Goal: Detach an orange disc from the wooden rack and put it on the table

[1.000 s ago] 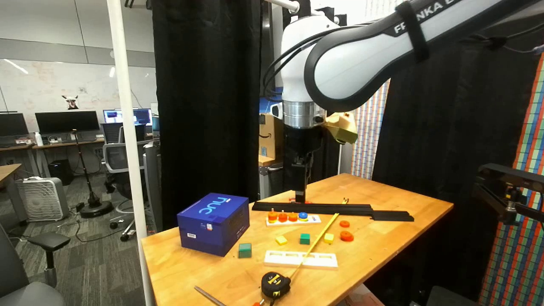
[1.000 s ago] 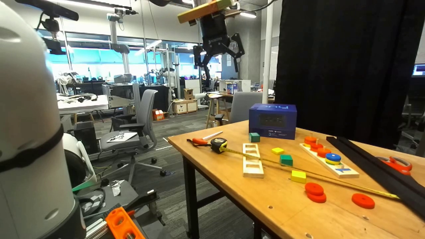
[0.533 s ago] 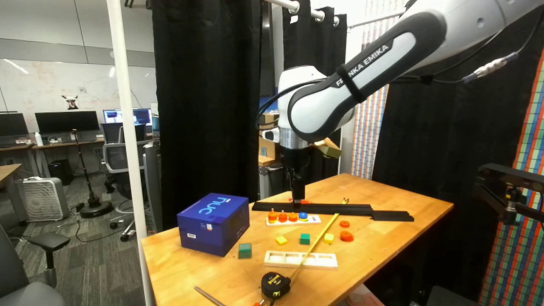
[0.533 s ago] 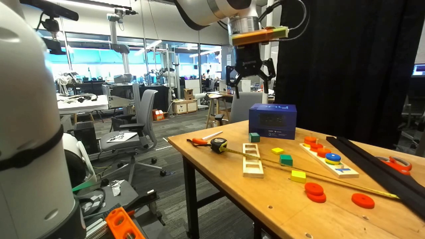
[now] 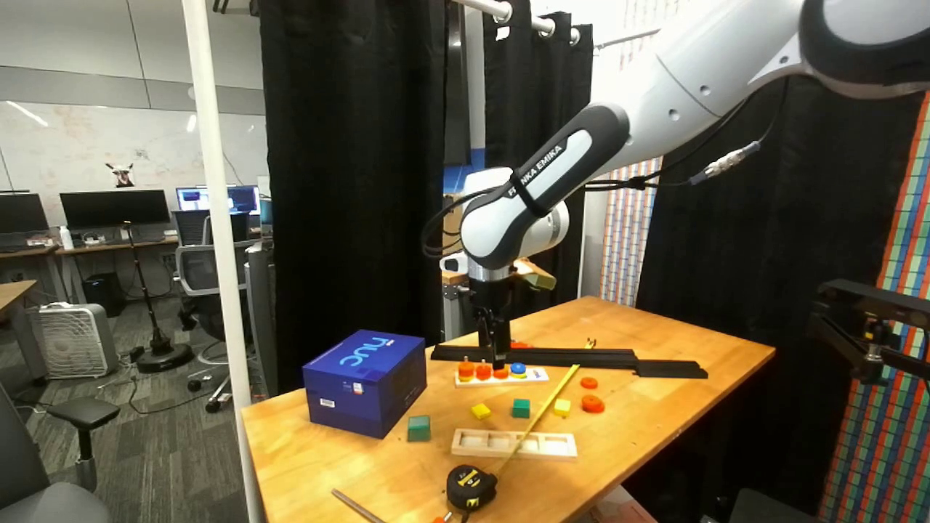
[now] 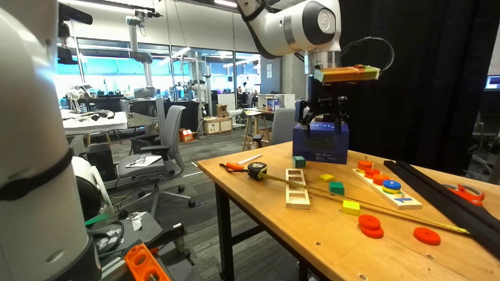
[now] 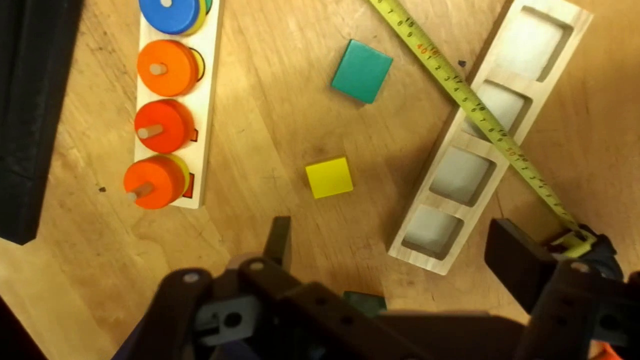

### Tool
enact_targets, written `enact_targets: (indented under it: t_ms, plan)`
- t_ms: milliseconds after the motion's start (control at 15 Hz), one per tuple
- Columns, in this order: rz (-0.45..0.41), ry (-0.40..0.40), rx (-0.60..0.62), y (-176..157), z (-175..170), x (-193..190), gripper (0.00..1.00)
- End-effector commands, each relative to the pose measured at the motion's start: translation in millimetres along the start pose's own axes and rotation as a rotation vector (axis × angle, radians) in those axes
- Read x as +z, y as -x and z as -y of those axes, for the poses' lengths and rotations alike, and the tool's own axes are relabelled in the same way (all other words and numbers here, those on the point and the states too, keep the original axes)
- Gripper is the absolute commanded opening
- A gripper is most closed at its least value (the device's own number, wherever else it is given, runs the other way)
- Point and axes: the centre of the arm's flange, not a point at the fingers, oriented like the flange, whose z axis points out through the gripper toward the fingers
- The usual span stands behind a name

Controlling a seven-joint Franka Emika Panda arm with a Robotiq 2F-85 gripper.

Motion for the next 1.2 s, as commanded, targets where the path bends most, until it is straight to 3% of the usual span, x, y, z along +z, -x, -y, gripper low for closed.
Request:
enact_targets:
  t_ms: [0,1133]
  plan:
    - [-0.023,-0.038,-0.027,-13,-45,20,1.00]
    - [-0.008,-0.052,-0.001,-13,-147,70,1.00]
